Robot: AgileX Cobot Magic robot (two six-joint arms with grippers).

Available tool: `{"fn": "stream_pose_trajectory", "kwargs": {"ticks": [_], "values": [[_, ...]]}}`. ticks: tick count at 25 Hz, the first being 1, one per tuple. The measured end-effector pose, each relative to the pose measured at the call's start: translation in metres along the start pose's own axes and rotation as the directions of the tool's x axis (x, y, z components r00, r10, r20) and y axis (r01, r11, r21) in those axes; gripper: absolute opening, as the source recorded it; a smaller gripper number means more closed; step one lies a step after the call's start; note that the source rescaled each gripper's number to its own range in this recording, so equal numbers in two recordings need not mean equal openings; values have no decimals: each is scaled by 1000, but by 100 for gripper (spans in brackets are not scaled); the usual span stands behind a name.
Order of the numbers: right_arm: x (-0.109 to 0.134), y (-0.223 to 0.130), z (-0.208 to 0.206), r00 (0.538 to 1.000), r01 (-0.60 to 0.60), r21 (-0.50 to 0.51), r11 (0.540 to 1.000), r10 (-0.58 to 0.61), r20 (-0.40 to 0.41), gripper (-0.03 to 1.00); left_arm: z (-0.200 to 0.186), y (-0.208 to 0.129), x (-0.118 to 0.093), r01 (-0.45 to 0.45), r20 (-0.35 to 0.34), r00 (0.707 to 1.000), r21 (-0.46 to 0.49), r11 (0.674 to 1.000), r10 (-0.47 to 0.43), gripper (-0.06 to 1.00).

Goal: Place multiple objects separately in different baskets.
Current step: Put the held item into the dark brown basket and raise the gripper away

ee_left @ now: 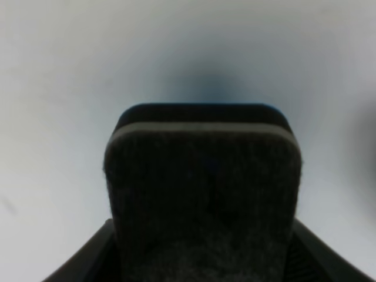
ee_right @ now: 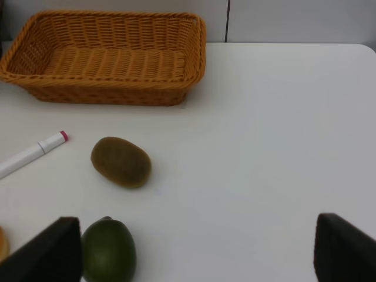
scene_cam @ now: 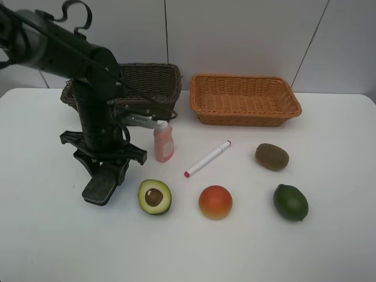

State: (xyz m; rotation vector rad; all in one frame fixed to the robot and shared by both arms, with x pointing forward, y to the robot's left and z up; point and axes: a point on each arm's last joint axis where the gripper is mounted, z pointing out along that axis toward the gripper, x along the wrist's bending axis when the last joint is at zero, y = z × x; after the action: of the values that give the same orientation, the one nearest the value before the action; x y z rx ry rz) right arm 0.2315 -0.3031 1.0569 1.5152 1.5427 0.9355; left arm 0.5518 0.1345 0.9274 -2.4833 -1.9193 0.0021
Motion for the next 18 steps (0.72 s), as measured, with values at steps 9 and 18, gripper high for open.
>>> {"fn": "stream_pose_trajectory", "kwargs": {"ticks": [9, 18], "values": [[0, 0, 0, 1000, 0, 0, 1000, 0, 0, 100, -126, 70, 102, 211, 47, 977, -315, 925, -207, 54], [0, 0, 0, 1000, 0, 0, 1000, 0, 0, 100, -105, 130, 157, 286, 47, 956, -356, 890, -289, 54]]}}
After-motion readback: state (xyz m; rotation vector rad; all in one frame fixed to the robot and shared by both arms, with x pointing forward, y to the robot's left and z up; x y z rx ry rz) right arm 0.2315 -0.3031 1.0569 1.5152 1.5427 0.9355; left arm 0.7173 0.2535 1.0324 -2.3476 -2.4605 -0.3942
